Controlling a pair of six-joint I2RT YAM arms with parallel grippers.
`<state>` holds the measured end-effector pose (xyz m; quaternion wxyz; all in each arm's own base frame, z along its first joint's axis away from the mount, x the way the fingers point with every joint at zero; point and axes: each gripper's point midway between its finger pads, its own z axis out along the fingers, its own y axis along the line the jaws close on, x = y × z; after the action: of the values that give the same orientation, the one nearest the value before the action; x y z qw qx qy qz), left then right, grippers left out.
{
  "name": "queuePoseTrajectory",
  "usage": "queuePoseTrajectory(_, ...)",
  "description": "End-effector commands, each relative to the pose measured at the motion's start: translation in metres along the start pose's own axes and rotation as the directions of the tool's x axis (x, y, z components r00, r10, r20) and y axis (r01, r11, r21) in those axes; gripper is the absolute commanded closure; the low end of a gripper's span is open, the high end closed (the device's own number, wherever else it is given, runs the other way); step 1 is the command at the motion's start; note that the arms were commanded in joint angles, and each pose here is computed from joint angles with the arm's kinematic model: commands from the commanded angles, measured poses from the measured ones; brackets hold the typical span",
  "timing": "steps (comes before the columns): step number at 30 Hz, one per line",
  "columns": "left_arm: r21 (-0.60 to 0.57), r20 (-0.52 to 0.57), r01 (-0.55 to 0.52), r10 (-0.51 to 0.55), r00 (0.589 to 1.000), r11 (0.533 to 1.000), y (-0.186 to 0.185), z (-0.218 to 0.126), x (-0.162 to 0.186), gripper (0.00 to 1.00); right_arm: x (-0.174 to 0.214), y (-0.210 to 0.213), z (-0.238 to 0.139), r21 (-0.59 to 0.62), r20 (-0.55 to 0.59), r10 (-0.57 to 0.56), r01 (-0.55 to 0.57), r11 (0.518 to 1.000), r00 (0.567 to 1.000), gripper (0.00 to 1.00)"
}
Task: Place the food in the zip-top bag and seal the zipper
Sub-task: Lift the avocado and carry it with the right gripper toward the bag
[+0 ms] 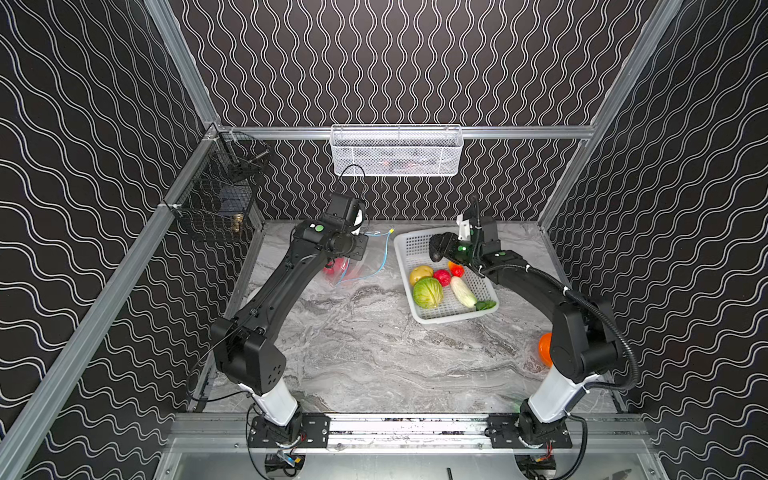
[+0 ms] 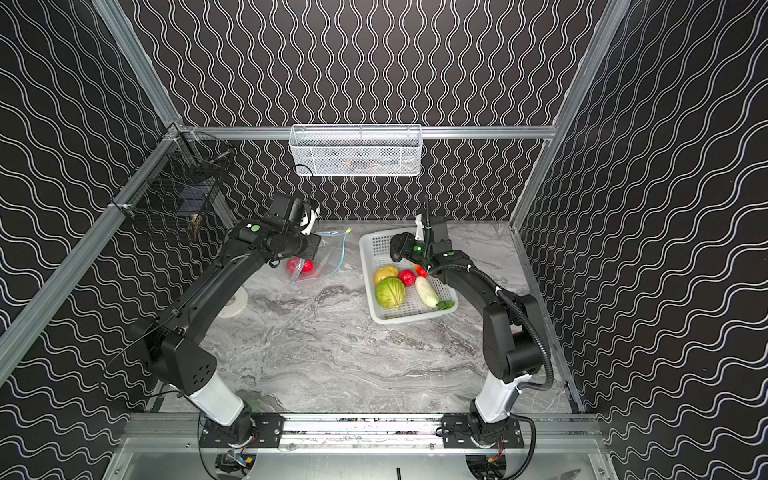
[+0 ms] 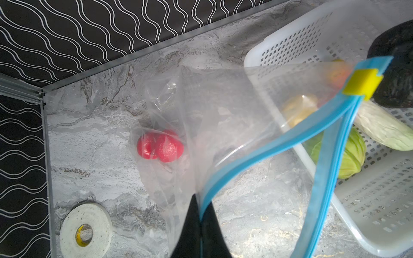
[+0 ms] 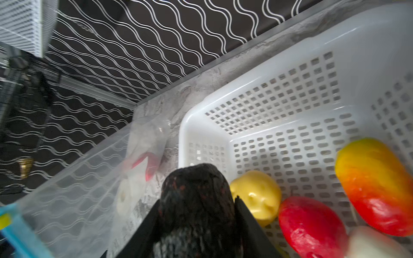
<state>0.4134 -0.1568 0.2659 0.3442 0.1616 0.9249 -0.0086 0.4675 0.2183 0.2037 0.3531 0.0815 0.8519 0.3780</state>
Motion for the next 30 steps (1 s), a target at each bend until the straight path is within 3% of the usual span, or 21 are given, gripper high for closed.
queuePoseTrajectory(1, 0.003, 0.023, 0.006, -0.006, 1.000, 1.000, 0.000, -0.004, -0.004, 1.00, -0.015, 0.031, -0.011, -0.131, 0.070, 0.008, 0.001, 0.991, 0.997, 0.73)
queuePoseTrajectory(12, 0.004, 0.029, 0.005, -0.005, 1.000, 1.000, 0.000, -0.007, -0.004, 1.00, -0.014, 0.076, -0.045, -0.228, 0.177, -0.039, 0.080, 0.970, 0.983, 0.73)
queuePoseTrajectory(22, 0.007, 0.030, 0.006, -0.007, 1.000, 1.000, 0.000, -0.008, -0.004, 1.00, 0.004, 0.144, -0.065, -0.253, 0.287, -0.193, 0.268, 0.930, 0.939, 0.71)
queuePoseTrajectory(30, 0.010, 0.029, 0.005, -0.005, 1.000, 1.000, 0.000, -0.008, -0.004, 1.00, 0.018, 0.169, -0.066, -0.296, 0.304, -0.219, 0.310, 0.903, 0.927, 0.72)
